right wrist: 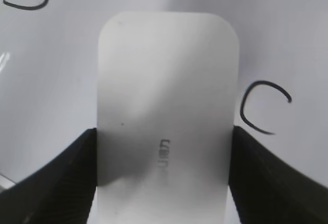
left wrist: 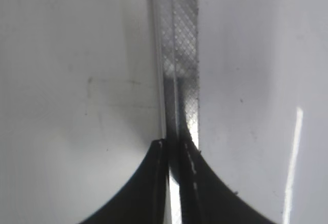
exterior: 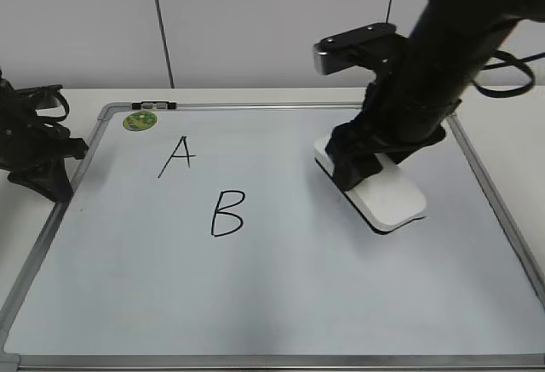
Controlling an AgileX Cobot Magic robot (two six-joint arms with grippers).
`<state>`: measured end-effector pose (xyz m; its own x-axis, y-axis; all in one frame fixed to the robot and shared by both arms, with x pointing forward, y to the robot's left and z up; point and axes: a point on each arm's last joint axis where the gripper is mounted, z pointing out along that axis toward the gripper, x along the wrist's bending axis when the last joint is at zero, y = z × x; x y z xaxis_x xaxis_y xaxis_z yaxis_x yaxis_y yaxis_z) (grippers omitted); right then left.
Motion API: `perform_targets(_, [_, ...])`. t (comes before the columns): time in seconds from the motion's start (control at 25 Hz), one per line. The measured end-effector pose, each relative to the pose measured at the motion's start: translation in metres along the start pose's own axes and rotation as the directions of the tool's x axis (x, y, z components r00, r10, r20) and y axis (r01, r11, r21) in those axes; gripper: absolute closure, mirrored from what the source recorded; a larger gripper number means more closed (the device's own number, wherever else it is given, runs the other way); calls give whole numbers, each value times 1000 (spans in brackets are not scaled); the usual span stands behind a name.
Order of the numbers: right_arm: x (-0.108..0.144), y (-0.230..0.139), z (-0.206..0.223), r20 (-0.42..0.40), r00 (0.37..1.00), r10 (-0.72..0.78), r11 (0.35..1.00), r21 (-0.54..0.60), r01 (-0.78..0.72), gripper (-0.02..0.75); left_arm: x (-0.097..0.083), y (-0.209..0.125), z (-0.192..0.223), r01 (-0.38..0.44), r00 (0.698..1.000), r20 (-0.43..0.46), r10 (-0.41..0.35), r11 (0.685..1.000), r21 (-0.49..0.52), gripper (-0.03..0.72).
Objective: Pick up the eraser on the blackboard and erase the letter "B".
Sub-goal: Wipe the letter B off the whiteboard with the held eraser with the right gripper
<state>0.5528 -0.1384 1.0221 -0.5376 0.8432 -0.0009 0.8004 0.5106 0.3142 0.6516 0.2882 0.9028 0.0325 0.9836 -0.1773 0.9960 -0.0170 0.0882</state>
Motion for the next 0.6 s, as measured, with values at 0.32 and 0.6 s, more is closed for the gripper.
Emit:
perform_targets(0.32, [34,48,35,-35,995,-93,995,27,94,190,0,0,0,0,1000,0,0,1000,-2,677])
perform_targets(0.6, [54,75,74,-51,989,-136,990,42,138,190,0,0,0,0,1000,0,0,1000,-2,677])
